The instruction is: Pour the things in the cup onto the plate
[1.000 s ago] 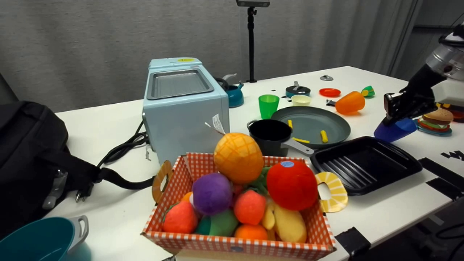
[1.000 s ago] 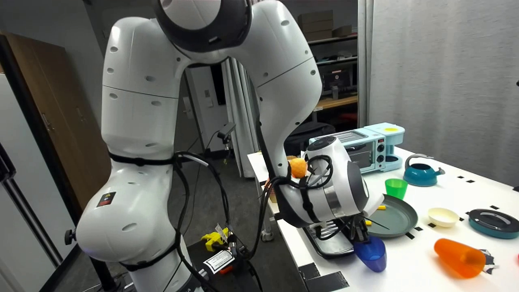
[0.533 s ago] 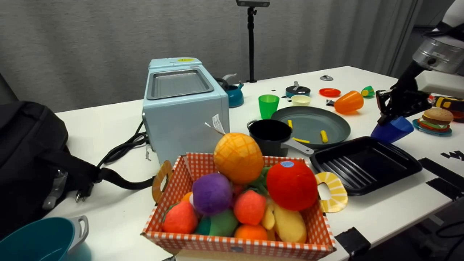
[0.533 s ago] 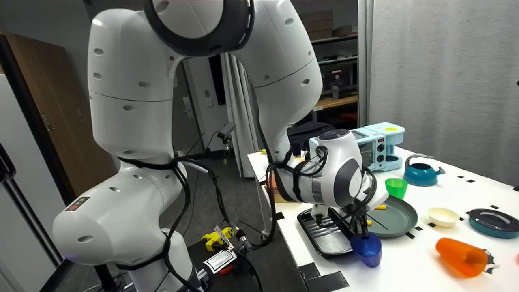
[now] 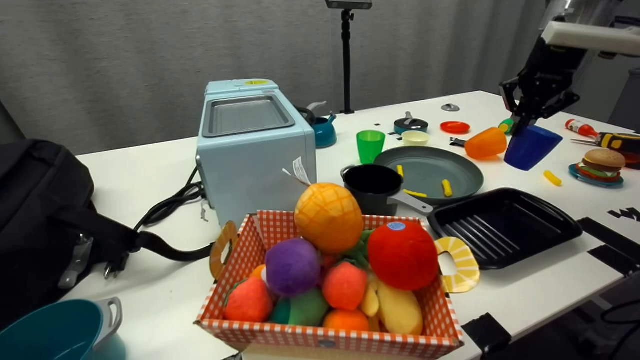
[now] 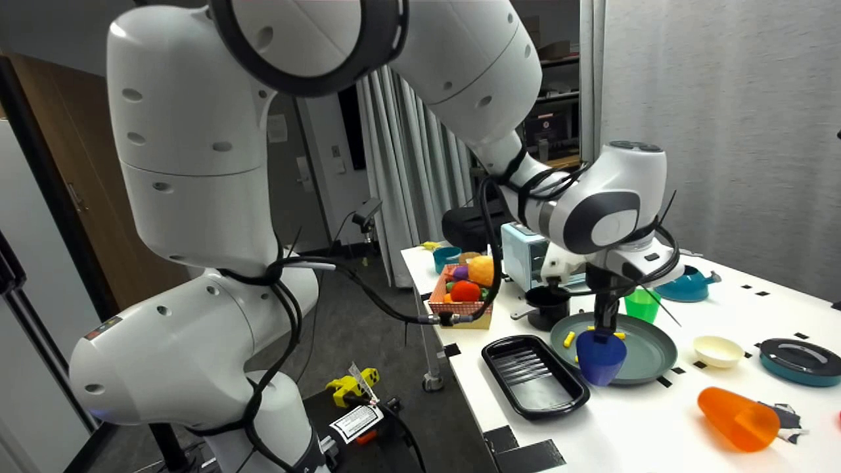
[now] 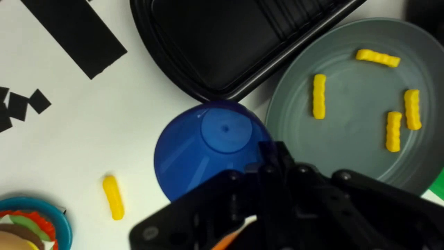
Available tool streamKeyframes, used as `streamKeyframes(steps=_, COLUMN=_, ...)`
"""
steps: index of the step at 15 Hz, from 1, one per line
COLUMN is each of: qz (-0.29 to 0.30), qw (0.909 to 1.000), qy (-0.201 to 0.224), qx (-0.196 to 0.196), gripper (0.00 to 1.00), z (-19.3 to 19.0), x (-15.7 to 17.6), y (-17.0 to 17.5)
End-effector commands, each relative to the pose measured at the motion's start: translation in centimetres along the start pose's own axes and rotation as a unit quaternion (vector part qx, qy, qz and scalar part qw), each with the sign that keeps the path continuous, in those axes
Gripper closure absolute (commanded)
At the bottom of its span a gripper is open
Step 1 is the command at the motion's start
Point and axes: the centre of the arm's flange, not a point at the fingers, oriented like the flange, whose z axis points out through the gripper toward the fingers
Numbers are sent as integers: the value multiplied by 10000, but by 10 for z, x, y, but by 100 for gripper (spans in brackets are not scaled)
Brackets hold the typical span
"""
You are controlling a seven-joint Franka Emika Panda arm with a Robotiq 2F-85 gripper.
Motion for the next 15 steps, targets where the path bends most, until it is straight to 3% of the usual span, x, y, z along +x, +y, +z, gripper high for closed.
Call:
streamKeyframes(steps=1, qz=293, qw=9979, qy=-557, qx=-150, gripper=99, z=-75, x=41, y=-29)
streamKeyframes(steps=3, qz=526, qw=9951, qy=-747, qx=-372, gripper=99, z=-103, x=56, y=-34)
streamKeyframes(steps=5, qz=842, qw=9929, qy=-593, qx=-601, gripper=99, z=-133, x=66, y=-40)
streamKeyframes(steps=10, qz=1017, qw=9934, qy=329, qx=-417, gripper=99, z=-230, x=119, y=-60)
streamKeyframes(steps=15, qz=681, qw=9940, qy=833, qx=-215, gripper=99, z=-270, x=138, y=-77)
